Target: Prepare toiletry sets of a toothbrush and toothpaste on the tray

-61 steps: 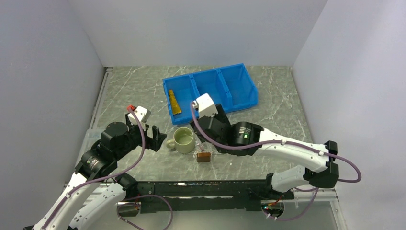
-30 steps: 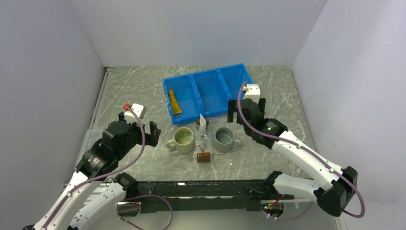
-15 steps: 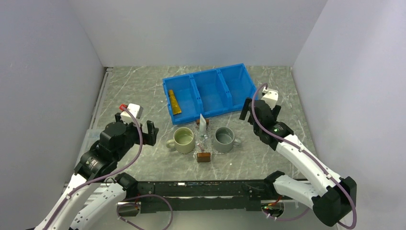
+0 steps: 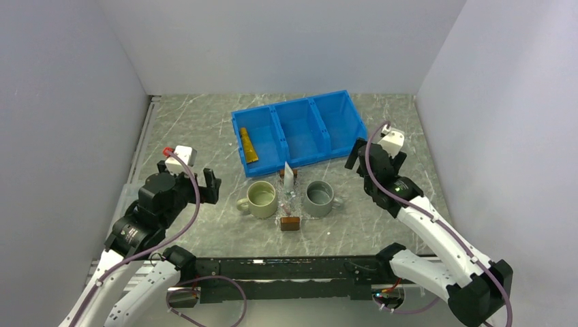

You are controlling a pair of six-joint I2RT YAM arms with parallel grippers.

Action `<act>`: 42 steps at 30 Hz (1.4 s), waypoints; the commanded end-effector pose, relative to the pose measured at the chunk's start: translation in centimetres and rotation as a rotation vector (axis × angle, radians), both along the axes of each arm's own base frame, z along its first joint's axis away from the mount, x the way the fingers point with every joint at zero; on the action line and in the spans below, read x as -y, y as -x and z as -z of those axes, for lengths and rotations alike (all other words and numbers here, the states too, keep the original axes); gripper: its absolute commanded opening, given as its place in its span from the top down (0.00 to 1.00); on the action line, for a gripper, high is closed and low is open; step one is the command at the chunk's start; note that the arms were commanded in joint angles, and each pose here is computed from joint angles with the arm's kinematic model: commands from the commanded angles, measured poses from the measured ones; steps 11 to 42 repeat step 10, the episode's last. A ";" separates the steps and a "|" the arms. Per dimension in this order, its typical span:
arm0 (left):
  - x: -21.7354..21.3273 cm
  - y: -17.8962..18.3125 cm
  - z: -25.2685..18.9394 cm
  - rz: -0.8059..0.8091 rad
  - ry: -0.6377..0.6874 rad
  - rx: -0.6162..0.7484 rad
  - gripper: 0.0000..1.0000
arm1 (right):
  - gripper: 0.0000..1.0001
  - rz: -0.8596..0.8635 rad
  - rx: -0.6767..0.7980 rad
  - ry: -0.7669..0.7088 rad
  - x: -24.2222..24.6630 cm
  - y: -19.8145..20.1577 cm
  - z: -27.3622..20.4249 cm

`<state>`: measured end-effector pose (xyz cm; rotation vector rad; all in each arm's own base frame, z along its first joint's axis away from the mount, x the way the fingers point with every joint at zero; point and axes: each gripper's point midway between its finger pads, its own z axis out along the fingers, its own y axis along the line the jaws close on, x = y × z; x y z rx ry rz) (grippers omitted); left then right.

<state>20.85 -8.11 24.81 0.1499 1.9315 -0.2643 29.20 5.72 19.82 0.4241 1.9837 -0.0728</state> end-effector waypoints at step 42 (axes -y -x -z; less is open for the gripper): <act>0.1 -0.4 -0.9 0.004 0.030 0.031 0.01 | 0.00 -0.018 0.084 -0.018 0.4 0.6 -1.6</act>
